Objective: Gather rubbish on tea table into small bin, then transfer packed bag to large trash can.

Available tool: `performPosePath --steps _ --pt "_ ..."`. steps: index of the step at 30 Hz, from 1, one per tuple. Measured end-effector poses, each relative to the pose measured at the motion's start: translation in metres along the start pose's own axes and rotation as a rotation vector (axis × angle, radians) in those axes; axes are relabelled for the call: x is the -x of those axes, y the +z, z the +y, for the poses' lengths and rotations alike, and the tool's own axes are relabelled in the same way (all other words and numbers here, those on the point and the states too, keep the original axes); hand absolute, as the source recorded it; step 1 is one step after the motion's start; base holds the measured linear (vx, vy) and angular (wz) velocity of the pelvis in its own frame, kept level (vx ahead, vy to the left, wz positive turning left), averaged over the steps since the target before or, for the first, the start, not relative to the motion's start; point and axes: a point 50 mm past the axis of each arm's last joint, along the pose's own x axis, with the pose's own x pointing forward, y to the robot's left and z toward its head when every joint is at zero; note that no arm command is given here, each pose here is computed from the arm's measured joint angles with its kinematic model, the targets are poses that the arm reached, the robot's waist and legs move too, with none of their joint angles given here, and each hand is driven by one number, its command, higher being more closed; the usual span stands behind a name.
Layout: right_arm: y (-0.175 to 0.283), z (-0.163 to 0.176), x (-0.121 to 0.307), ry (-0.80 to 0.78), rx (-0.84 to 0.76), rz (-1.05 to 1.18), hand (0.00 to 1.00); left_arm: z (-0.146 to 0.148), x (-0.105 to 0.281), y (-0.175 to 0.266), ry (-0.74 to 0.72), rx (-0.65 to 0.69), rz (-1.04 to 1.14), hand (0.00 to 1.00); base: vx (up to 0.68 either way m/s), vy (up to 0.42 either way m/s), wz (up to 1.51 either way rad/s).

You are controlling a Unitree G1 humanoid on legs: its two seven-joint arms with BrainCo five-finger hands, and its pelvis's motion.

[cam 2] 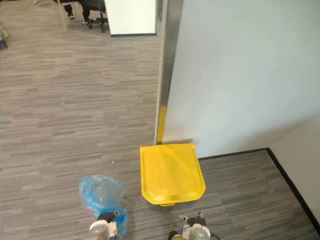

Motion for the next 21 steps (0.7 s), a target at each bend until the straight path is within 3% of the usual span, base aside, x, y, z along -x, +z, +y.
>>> performPosePath --steps 21 --pt "0.022 -0.003 -0.003 -0.029 0.011 -0.069 0.00 0.004 -0.002 0.006 0.016 0.000 -0.016 1.00 -0.06 0.009 -0.08"
